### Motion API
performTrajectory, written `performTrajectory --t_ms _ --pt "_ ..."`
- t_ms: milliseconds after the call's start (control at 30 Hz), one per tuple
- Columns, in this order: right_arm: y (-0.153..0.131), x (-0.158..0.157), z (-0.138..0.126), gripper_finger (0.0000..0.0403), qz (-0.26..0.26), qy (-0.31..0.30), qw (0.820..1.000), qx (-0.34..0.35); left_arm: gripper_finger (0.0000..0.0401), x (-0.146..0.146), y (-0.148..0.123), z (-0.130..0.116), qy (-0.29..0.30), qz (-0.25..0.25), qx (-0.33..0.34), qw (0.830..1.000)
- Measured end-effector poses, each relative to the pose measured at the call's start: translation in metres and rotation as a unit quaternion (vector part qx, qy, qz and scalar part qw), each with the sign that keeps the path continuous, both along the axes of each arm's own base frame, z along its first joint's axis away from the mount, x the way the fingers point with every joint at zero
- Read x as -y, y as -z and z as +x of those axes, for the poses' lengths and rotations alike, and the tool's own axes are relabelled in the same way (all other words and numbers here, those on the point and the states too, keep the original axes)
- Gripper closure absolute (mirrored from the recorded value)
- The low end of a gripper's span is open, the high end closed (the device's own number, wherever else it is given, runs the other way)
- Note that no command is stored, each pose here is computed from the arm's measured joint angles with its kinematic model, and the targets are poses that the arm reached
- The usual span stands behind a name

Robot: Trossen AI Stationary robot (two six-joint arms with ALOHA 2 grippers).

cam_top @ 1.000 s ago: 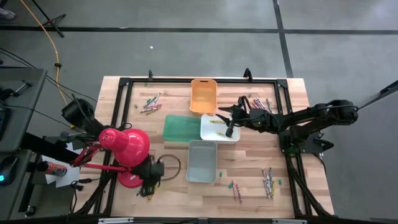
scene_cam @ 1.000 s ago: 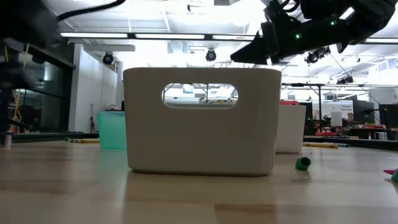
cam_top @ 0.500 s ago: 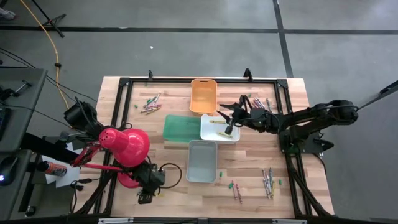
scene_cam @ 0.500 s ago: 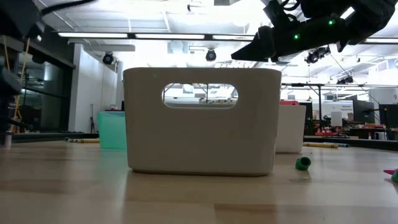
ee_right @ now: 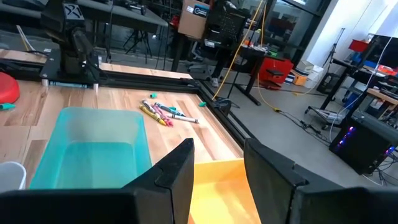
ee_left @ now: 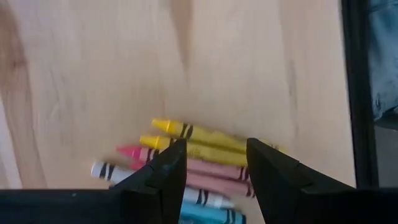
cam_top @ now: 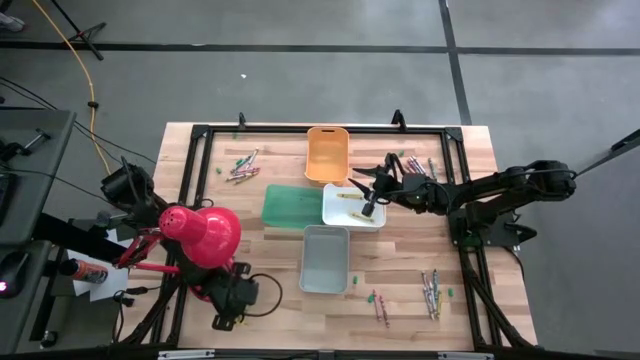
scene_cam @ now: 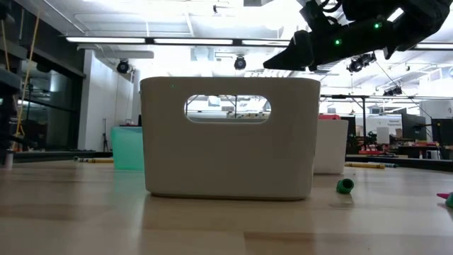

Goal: Sort crayons
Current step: Put the yellow crayon into the white bin

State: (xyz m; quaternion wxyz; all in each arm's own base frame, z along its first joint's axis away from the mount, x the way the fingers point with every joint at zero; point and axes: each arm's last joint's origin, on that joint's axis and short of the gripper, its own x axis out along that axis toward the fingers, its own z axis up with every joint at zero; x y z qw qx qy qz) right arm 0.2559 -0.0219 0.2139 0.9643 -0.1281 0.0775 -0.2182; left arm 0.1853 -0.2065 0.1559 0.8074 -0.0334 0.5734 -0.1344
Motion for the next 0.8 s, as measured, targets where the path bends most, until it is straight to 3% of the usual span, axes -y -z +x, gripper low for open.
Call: performTrajectory --t_ms 200,433,800 --pt "0.001 0.000 0.000 0.0268 0.004 0.000 1.000 -0.002 0.0247 0.004 0.002 -0.001 0.019 0.011 0.017 1.000" --pt "0.003 0.000 0.000 0.0268 0.006 0.001 1.000 -0.012 0.0247 0.012 0.027 0.001 0.042 0.015 -0.041 0.998" --pt "0.003 0.000 0.000 0.0268 0.010 0.001 1.000 -0.010 0.0247 0.011 0.023 0.011 0.010 0.041 -0.033 0.999"
